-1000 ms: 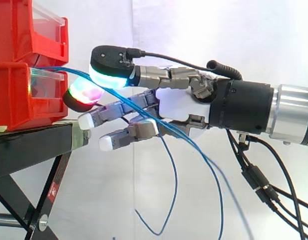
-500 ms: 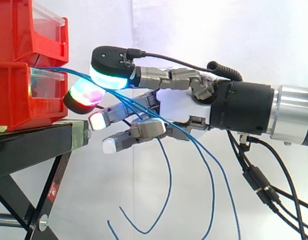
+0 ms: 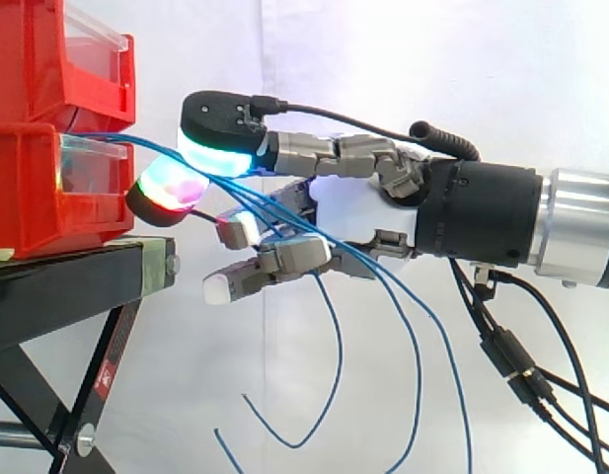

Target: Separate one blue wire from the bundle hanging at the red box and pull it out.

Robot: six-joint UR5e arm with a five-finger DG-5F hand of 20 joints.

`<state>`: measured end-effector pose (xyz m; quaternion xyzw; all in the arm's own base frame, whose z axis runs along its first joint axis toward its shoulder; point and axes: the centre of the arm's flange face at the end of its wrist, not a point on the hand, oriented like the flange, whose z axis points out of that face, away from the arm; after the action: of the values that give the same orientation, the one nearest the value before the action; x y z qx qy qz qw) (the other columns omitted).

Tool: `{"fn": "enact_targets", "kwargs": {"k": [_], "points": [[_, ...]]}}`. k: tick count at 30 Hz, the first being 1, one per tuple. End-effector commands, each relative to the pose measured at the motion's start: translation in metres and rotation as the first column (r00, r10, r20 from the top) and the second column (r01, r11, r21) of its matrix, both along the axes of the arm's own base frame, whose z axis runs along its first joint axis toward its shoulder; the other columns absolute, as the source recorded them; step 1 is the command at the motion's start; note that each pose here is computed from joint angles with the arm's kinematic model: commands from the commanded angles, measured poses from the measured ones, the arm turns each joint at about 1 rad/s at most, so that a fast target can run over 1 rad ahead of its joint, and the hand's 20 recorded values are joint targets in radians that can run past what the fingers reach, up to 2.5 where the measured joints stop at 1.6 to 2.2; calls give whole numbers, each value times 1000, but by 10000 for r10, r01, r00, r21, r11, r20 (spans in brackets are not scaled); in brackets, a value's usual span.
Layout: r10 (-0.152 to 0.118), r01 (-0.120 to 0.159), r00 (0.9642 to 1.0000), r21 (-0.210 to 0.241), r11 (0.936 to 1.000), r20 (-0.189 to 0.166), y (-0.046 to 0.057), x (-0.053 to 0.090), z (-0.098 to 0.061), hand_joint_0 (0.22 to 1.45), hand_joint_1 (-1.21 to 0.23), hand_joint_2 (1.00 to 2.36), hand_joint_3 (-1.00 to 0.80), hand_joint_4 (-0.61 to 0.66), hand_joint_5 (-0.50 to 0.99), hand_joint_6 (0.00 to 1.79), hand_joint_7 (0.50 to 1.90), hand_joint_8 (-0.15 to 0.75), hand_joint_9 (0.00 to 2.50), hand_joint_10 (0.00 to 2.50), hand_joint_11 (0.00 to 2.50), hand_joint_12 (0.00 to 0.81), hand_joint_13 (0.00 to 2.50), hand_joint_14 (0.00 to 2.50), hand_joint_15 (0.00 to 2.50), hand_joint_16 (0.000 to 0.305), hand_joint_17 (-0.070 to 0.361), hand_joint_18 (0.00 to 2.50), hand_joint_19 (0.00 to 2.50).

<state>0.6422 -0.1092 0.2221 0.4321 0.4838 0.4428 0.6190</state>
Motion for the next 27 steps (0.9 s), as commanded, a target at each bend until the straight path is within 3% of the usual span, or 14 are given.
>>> {"fn": "enact_targets", "kwargs": {"k": [1,12,16,19,21,27], "points": [[0,0,10000,0,10000,-5,0,0,0,597,-678,1025,-170,53,-123,801,983,351,1386,20,1167,402,1707,16,1386,45,101,847,431],[-15,15,10000,-1,10000,26,-2,0,1,600,-674,1025,-175,61,-126,805,984,326,1457,18,1306,390,1691,16,1403,46,103,851,440],[0,0,9998,6,10000,180,-2,-2,15,599,-685,1025,-167,66,-127,808,985,334,1457,18,1294,396,1685,16,1399,46,103,853,448],[0,0,10000,-3,10000,26,-2,-5,17,598,-703,1025,-154,82,-128,813,971,336,1459,17,1314,391,1674,16,1410,46,103,859,448],[-1,0,9993,-30,10000,-387,-3,-10,17,598,-712,1026,-153,95,-129,815,978,333,1451,18,1335,395,1665,18,1404,46,104,861,446],[33,-44,9958,-126,9999,-912,-3,-20,29,605,-729,1026,-145,109,-132,825,960,350,1437,17,1335,405,1644,17,1392,46,105,861,438]]}}
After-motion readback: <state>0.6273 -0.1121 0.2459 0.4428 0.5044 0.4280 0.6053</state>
